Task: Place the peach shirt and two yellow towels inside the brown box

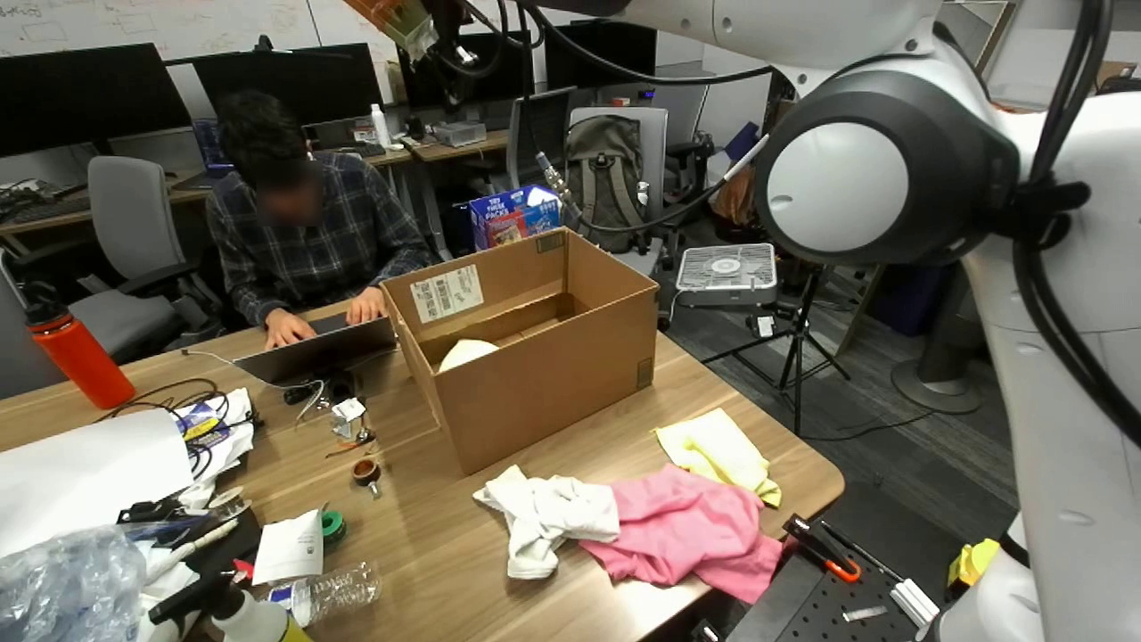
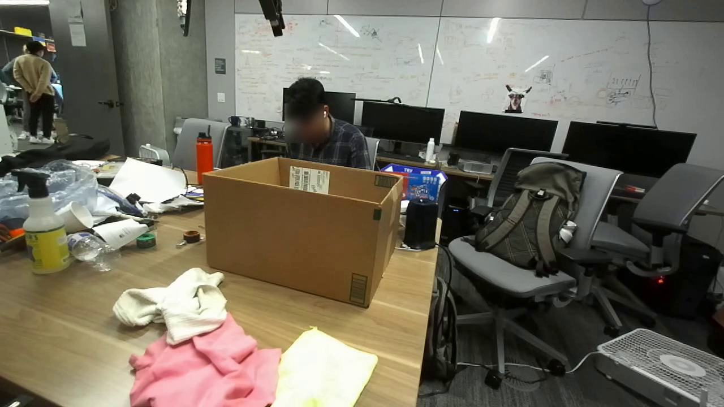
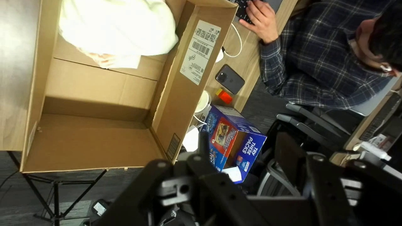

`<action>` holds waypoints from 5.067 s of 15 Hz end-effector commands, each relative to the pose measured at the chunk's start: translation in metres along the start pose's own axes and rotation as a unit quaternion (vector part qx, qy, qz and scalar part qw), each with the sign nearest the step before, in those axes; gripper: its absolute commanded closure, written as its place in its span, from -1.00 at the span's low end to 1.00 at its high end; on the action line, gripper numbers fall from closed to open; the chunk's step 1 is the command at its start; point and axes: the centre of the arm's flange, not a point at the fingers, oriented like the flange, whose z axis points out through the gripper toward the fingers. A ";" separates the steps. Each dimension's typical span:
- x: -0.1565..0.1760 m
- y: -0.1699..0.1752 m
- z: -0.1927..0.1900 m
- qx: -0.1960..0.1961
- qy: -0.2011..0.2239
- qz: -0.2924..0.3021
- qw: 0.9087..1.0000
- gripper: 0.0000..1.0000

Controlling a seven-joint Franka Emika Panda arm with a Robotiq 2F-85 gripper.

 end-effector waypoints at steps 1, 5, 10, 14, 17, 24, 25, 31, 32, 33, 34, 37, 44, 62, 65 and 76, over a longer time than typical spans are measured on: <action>0.010 -0.005 -0.006 -0.020 -0.021 -0.021 0.999 -0.77; 0.023 0.038 0.003 -0.073 -0.039 -0.079 0.993 -1.00; 0.053 0.100 0.019 -0.128 -0.063 -0.151 0.978 -1.00; 0.082 0.150 0.032 -0.166 -0.076 -0.189 0.965 -1.00; 0.102 0.185 0.044 -0.193 -0.084 -0.214 0.954 -1.00; 0.137 0.277 0.047 -0.235 -0.119 -0.296 0.918 -1.00; 0.143 0.292 0.047 -0.240 -0.124 -0.306 0.913 -1.00; 0.164 0.376 0.053 -0.266 -0.157 -0.356 0.882 -1.00; 0.165 0.387 0.056 -0.266 -0.162 -0.365 0.877 -1.00; 0.163 0.396 0.056 -0.267 -0.169 -0.377 0.870 -1.00; 0.161 0.403 0.057 -0.267 -0.175 -0.386 0.865 -1.00; 0.147 0.416 0.067 -0.260 -0.196 -0.429 0.843 -1.00; 0.124 0.438 0.101 -0.258 -0.219 -0.451 0.826 -1.00; 0.080 0.450 0.171 -0.214 -0.281 -0.415 0.839 -1.00; 0.078 0.458 0.190 -0.216 -0.273 -0.415 0.841 -1.00; 0.077 0.487 0.242 -0.229 -0.280 -0.400 0.842 -1.00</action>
